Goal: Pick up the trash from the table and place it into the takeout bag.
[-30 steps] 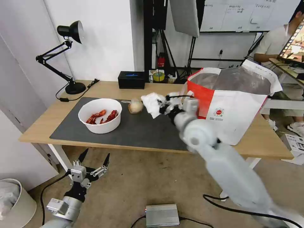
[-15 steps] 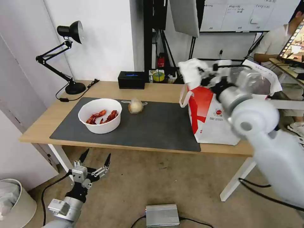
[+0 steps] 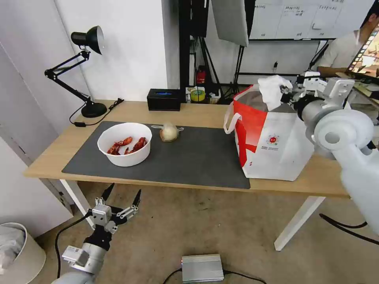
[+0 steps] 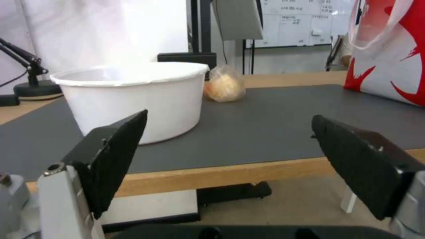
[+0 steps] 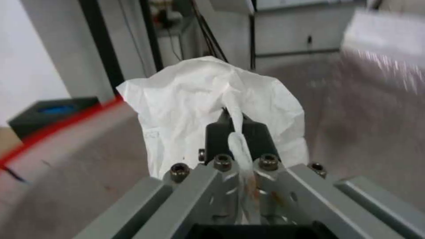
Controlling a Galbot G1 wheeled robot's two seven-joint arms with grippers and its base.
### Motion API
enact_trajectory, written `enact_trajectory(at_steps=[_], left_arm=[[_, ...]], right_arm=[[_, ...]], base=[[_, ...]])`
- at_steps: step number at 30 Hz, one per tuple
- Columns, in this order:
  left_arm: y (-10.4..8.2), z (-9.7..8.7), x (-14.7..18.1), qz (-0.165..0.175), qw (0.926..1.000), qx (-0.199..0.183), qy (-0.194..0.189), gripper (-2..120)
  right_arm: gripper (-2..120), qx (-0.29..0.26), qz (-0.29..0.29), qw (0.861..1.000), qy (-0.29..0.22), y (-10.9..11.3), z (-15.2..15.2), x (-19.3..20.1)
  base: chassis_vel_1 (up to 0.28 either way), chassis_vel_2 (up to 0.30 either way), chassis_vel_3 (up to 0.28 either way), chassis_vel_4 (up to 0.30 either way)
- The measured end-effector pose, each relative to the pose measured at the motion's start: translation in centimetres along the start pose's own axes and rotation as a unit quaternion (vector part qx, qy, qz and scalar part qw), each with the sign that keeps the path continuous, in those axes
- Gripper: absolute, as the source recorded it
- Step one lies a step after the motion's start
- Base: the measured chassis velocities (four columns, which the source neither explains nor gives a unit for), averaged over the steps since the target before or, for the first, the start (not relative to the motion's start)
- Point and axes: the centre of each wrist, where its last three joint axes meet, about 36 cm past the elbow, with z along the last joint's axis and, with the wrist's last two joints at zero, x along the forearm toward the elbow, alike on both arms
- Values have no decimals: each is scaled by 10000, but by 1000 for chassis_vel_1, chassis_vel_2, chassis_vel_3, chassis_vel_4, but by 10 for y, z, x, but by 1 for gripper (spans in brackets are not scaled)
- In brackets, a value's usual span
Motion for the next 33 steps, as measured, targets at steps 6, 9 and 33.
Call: enact_trajectory(at_steps=[6, 9, 33], left_arm=[[0, -1, -1, 23, 10000, -1, -18, 100], [0, -1, 0, 22, 10000, 7, -7, 100], [-3, -1, 0, -10, 10000, 41, 7, 100]], right_arm=[[0, -155, 240, 9988, 399, 0, -1, -3], [6, -252, 373, 9969, 653, 3, -7, 0], [88, -509, 169, 9964, 655, 5, -24, 7]], base=[[0, 0, 0, 0], [0, 0, 0, 0], [0, 0, 0, 0]])
